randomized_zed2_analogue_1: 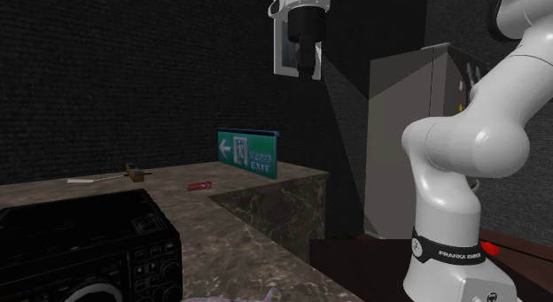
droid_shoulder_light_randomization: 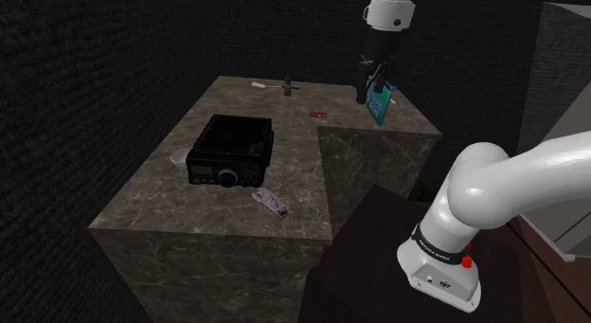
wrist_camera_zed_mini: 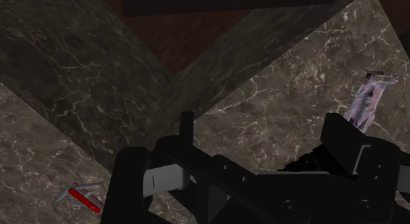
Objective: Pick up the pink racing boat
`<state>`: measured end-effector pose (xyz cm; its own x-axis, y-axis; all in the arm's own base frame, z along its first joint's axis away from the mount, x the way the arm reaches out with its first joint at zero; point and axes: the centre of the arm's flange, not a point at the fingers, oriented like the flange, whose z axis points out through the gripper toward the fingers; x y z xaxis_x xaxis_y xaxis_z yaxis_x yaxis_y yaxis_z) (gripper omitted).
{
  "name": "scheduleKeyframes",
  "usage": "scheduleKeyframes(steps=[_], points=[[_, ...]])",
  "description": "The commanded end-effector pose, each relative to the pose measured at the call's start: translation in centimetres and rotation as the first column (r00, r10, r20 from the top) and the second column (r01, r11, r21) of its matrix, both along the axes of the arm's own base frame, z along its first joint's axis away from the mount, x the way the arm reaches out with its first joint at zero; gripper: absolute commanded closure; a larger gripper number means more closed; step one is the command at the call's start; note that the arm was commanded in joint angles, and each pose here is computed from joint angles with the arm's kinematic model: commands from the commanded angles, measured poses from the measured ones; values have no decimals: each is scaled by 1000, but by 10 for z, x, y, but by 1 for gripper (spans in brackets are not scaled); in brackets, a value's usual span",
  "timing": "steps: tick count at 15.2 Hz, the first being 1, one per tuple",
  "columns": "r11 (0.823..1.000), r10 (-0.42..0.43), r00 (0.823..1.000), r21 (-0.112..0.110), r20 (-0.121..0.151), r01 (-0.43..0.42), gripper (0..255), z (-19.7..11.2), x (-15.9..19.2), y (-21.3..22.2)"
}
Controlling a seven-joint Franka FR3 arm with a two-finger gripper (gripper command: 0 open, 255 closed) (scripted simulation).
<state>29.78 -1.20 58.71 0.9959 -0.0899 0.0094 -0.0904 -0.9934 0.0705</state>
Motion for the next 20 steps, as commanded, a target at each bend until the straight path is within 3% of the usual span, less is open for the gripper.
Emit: scheduleKeyframes(steps=[1,20], points=[[1000,0,1000,0,0,0,0,0,0,0],[996,-90,995,-21,-36,89,0,-164,88,175]])
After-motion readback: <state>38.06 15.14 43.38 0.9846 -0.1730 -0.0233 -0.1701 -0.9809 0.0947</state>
